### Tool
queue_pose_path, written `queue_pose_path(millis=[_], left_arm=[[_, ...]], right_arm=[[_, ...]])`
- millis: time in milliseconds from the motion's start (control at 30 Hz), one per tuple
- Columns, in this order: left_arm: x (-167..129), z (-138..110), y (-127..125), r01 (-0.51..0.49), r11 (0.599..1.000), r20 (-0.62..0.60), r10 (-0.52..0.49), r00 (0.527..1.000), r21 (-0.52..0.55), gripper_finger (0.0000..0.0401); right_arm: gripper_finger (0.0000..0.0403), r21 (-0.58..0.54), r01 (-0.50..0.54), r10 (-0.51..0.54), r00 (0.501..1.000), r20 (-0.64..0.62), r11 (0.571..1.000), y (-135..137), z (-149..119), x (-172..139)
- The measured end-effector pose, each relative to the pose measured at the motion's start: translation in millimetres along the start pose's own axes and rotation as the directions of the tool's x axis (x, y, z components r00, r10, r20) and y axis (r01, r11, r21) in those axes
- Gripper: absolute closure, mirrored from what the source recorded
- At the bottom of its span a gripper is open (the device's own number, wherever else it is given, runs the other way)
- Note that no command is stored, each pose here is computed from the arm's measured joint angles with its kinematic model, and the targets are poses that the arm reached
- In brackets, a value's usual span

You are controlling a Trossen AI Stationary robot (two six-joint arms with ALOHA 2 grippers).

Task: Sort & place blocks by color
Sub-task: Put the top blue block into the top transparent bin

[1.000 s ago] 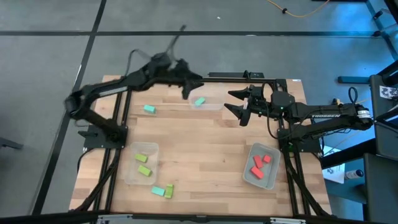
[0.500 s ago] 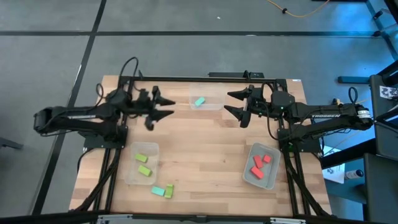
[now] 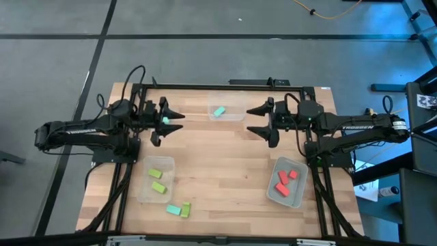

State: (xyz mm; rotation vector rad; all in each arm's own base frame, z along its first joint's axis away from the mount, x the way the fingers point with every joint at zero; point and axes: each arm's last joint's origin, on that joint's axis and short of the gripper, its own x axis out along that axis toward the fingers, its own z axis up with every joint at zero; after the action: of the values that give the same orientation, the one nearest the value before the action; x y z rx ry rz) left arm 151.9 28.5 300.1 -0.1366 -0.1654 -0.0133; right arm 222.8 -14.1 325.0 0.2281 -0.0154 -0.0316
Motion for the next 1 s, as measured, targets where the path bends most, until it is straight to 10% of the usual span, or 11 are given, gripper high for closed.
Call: queue_pose_path(millis=[1000], left_arm=[[0.1, 0.1, 1.5, -0.049, 0.999, 0.008, 0.049, 0.999, 0.002, 0.0219]], right_arm=[[0.0052, -0.029, -0.046, 0.046, 0.999, -0.011, 0.998, 1.3, -0.3, 0.0]])
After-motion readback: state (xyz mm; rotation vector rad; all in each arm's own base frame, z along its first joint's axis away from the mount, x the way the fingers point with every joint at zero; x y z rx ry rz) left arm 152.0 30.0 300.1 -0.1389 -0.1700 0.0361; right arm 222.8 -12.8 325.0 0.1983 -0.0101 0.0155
